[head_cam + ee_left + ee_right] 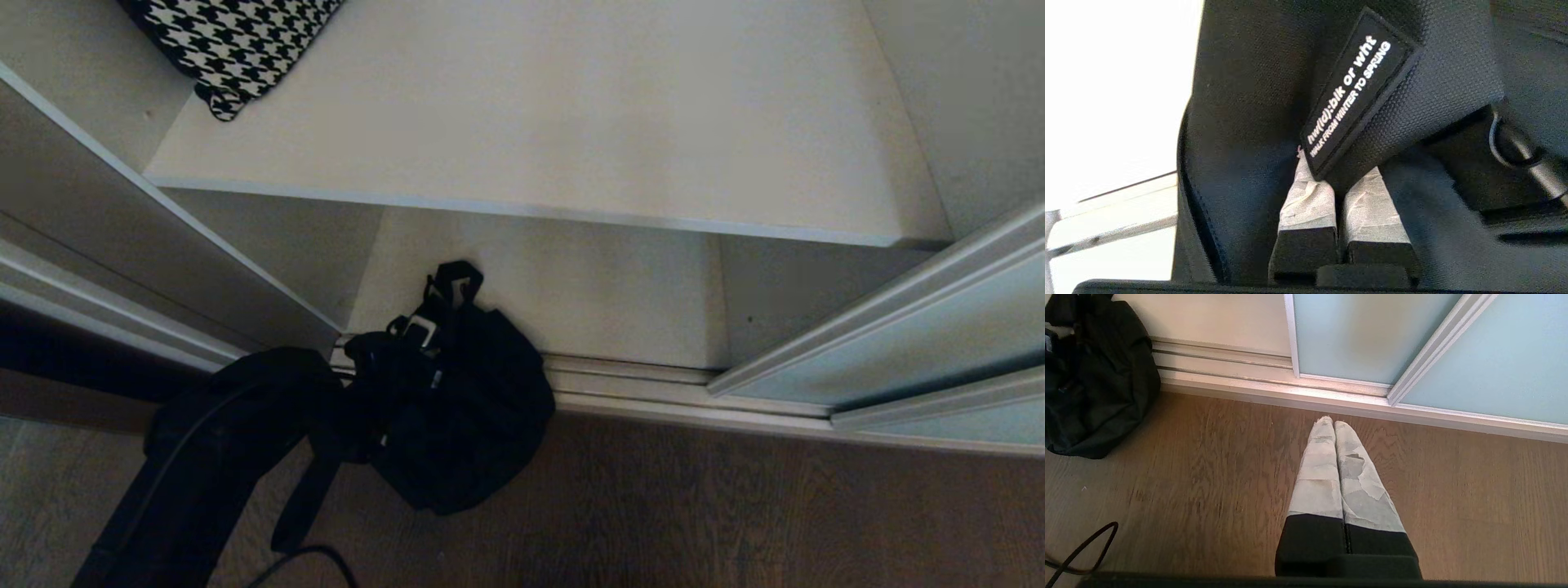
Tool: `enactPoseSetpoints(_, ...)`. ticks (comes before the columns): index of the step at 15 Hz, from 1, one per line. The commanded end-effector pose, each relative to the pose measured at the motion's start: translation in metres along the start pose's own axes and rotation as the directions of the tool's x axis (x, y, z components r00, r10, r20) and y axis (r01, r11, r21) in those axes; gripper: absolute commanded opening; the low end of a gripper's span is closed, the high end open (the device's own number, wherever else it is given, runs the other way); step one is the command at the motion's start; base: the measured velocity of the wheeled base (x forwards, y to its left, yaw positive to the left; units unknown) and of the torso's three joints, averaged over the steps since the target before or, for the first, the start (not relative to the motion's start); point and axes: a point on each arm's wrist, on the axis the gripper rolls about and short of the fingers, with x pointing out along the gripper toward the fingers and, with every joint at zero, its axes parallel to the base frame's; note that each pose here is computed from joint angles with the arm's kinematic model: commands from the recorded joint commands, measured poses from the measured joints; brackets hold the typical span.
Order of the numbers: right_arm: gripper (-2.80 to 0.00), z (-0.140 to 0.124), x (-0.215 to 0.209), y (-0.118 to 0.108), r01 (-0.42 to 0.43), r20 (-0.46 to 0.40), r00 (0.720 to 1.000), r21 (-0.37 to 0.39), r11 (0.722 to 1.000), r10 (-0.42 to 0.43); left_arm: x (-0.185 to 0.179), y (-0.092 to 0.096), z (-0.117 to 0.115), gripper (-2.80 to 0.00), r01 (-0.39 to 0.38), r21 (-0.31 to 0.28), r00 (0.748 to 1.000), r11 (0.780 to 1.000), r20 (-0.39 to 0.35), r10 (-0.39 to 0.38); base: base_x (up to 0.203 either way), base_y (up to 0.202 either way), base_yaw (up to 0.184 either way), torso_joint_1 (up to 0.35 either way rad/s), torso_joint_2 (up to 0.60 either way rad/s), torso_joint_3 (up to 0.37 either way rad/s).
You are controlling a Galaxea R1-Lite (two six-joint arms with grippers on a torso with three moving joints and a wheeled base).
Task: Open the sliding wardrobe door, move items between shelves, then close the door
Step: Place the basket on the higher shelf
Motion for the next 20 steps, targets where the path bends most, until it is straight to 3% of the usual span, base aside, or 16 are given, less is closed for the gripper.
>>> enactPoseSetpoints(1,-2.8,0.0,0.0,0.0,-0.001,-0.002,1.0,0.0,1.0,0.001,-0.01,0.001,0.017,-2.8,0.014,-0.041,1.0,0.999,0.004,-0.013,0.0,0.0,0.0,0.0,0.0,0.0)
enactPoseSetpoints(6,-2.8,0.0,0.0,0.0,0.0,-0.002,1.0,0.0,1.0,0.0,-0.051,-0.011,0.052,-2.8,0.081,-0.217,0.994,0.973,-0.053,-0.095,0.0,0.0,0.0,0.0,0.0,0.0)
enactPoseSetpoints(8,-2.8,0.0,0.0,0.0,0.0,-0.002,1.0,0.0,1.0,0.0,-0.067,-0.015,0.065,-2.8,0.1,-0.258,0.991,0.961,-0.064,-0.12,0.0,0.0,0.0,0.0,0.0,0.0)
enactPoseSetpoints(13,-2.8,0.0,0.0,0.0,0.0,-0.002,1.0,0.0,1.0,0.0,-0.107,-0.013,0.087,-2.8,0.113,-0.291,0.984,0.95,-0.097,-0.147,0.0,0.0,0.0,0.0,0.0,0.0)
enactPoseSetpoints(20,-2.8,0.0,0.0,0.0,0.0,-0.002,1.0,0.0,1.0,0.0,-0.165,0.011,0.14,-2.8,0.063,-0.291,0.995,0.955,-0.051,-0.081,0.0,0.0,0.0,0.0,0.0,0.0)
